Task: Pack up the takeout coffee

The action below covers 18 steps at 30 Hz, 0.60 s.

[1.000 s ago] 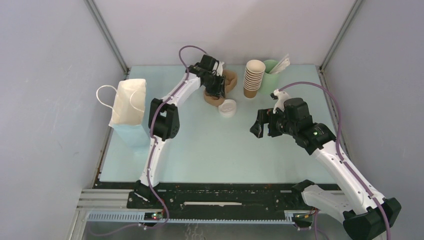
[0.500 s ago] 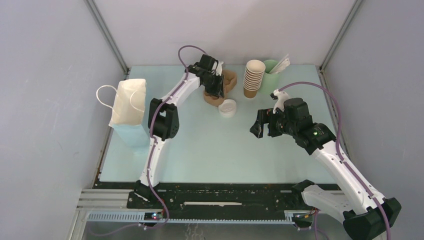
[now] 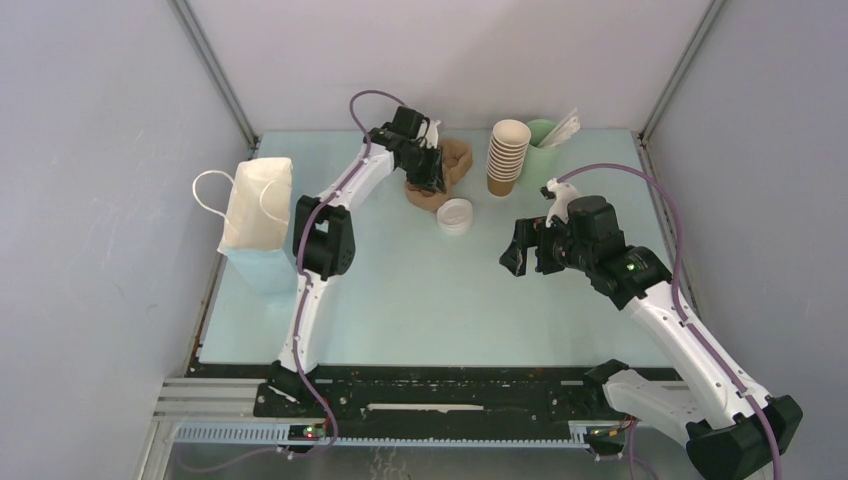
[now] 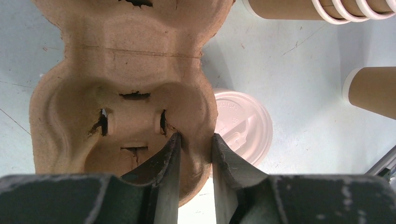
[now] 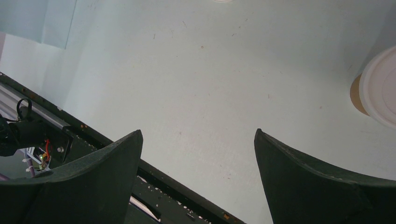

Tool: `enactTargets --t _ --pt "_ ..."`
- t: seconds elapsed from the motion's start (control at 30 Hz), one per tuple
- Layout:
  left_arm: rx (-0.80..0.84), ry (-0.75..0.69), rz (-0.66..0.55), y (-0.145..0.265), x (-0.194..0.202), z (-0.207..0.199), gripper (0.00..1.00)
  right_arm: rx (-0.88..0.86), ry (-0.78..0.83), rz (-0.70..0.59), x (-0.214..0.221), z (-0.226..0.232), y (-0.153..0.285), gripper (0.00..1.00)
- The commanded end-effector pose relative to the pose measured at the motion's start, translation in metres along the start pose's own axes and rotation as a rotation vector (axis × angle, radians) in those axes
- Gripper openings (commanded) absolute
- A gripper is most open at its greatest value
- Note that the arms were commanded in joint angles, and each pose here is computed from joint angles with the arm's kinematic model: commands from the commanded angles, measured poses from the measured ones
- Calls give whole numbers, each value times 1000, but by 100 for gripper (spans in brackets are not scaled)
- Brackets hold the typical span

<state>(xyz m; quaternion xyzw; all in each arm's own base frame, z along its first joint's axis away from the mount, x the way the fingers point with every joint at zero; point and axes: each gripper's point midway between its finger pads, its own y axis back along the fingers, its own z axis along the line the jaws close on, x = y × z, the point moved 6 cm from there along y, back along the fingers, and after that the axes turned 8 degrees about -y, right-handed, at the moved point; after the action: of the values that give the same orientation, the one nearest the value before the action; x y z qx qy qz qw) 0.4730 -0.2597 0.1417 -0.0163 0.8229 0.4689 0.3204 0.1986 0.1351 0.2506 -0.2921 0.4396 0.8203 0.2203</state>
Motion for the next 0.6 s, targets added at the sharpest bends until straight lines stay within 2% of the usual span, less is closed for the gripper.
enactTargets --t 0.0,0.4,0.57 --pt "43 -13 -100 34 -29 -18 29 -18 31 -23 -4 3 1 98" --pt "36 -15 -91 32 -27 -15 38 -13 29 -19 -3 3 0 98" --pt "30 -17 -93 32 -28 -15 37 -14 30 -20 -4 3 1 98"
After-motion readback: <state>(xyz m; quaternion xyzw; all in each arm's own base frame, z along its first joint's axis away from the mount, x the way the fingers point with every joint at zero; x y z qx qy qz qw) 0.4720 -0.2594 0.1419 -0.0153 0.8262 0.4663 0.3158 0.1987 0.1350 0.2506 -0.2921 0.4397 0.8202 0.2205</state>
